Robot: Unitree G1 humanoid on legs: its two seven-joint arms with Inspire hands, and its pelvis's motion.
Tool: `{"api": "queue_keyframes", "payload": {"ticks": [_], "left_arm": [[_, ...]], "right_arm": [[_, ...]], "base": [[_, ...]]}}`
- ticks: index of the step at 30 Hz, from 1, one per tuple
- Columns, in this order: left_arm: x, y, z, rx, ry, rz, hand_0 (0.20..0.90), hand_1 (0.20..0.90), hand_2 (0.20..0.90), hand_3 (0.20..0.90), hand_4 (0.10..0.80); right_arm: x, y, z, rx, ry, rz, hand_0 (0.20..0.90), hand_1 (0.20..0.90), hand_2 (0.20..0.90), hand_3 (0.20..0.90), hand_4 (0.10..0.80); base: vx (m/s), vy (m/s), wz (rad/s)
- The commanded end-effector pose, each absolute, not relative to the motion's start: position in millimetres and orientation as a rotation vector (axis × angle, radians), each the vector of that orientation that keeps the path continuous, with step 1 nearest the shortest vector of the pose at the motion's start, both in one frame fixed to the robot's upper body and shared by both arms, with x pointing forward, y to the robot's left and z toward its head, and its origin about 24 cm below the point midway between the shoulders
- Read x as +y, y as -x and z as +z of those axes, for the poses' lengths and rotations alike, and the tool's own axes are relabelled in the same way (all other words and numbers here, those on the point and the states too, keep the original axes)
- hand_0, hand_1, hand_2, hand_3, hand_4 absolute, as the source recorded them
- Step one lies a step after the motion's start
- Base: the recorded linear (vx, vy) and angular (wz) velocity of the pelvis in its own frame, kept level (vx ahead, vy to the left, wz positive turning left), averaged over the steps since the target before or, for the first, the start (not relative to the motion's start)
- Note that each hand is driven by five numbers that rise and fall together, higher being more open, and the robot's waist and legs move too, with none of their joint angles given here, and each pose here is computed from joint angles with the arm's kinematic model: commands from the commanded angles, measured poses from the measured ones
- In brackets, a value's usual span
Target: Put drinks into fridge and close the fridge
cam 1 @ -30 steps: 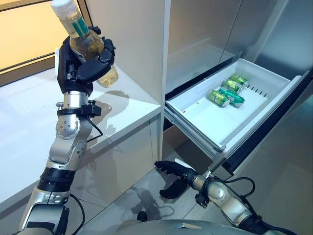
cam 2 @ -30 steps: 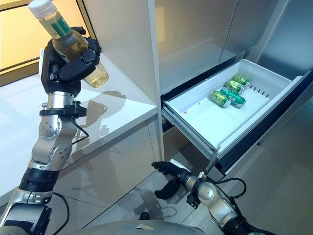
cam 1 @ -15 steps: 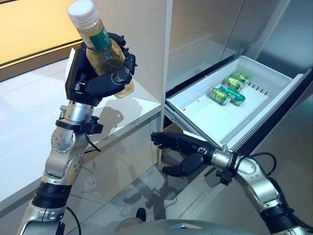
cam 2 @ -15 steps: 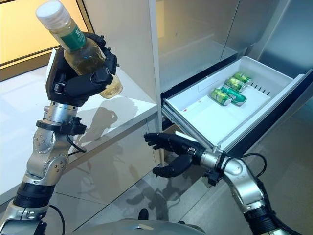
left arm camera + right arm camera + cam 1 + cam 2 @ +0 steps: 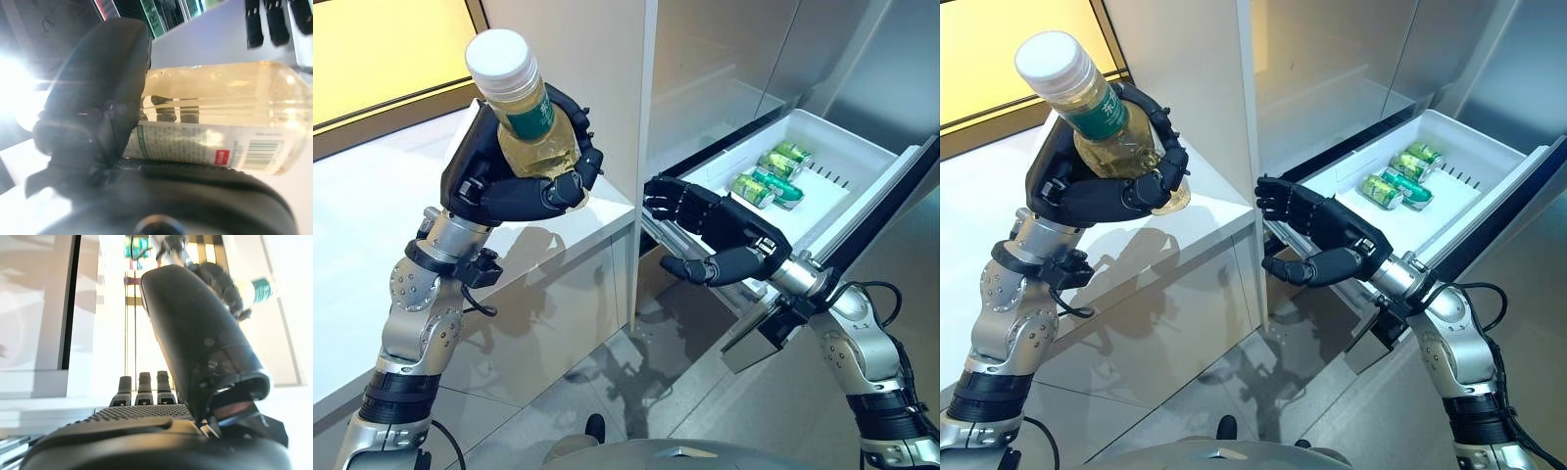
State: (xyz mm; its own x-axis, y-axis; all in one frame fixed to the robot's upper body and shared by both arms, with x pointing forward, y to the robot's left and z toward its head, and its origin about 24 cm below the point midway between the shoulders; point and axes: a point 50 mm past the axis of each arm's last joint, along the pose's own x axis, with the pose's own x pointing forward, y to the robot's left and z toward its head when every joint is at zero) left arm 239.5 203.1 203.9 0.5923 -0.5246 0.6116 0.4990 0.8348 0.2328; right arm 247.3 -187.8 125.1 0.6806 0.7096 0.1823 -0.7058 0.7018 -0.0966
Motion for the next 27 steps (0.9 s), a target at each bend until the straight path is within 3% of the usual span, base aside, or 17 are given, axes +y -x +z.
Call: {"api": "queue_keyframes", "payload": {"ticks": [1, 27], "left_arm": [[201.2, -222.1, 253.5, -1.006, -0.017, -0.654, 0.300, 0.300, 0.300, 0.200, 0.100], [153.6, -242.3, 237.9, -0.815, 0.040, -0.899, 0.300, 0.300, 0.300, 0.200, 0.100]], "right_arm": [[-175.8, -247.1, 169.7, -0.424, 0.051, 0.833, 0.900, 0.900, 0.900, 0.900, 0.800], [-125.1, -275.9, 175.3, -0.305, 0.012, 0.974, 0.900, 0.900, 0.900, 0.900, 0.800]], "base": [[0.014, -0.003, -0.04], [0.002, 0.000, 0.00]]}}
